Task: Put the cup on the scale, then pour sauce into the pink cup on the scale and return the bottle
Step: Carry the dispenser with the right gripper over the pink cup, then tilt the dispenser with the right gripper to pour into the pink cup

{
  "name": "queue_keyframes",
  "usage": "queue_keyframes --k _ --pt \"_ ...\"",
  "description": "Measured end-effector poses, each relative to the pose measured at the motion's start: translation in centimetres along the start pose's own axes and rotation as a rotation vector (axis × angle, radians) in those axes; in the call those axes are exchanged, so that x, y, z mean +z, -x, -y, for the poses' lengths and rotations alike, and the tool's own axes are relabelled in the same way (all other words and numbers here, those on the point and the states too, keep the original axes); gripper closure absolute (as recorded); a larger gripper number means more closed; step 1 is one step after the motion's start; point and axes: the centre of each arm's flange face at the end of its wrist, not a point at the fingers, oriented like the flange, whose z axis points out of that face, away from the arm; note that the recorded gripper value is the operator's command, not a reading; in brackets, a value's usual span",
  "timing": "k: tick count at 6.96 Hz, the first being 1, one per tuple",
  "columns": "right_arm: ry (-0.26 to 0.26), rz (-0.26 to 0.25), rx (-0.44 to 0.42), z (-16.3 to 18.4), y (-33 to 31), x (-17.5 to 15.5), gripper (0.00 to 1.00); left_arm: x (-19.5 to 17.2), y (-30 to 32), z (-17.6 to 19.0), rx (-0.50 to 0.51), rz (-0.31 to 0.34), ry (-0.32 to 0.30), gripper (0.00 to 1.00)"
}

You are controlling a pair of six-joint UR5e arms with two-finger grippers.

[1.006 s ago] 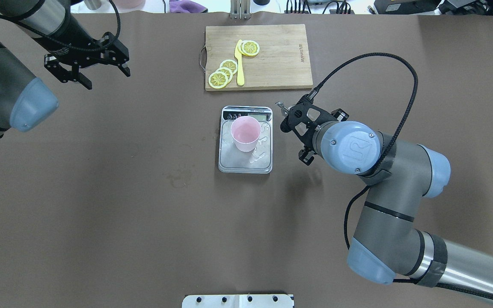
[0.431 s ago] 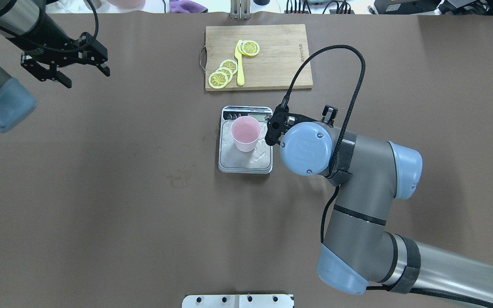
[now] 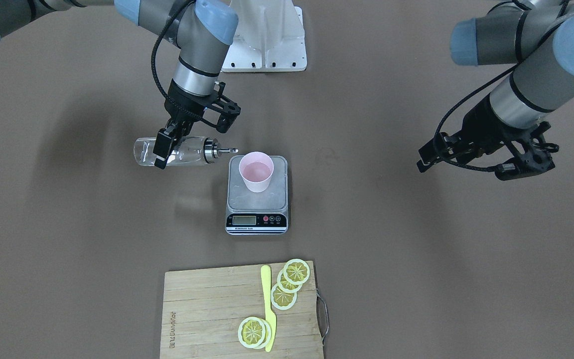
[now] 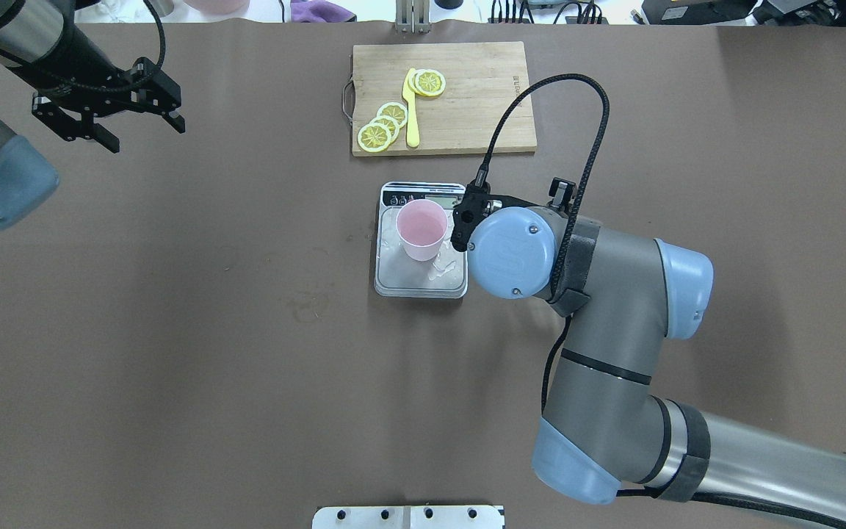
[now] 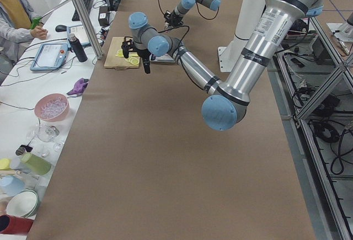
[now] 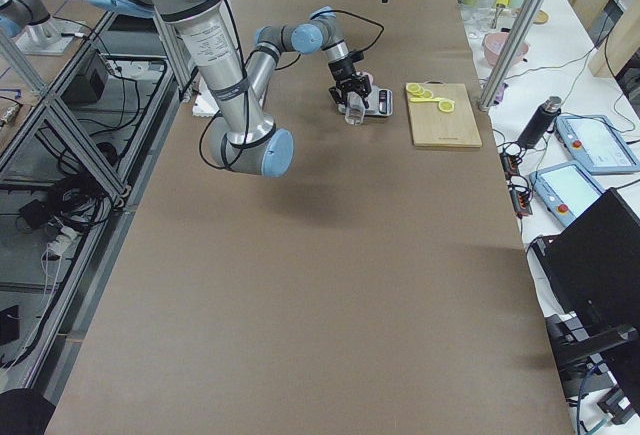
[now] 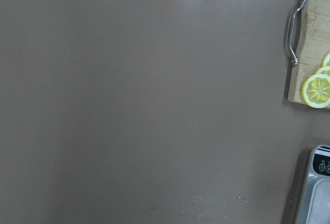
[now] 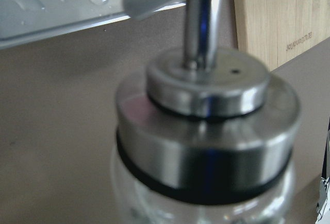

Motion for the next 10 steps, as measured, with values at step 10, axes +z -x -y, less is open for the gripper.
queue_keyframes --k 10 --pt "0.294 -0.121 -0.363 6.7 -1.9 -0.9 1.00 0.3 0.7 -0.2 -0.006 0.007 0.004 0.02"
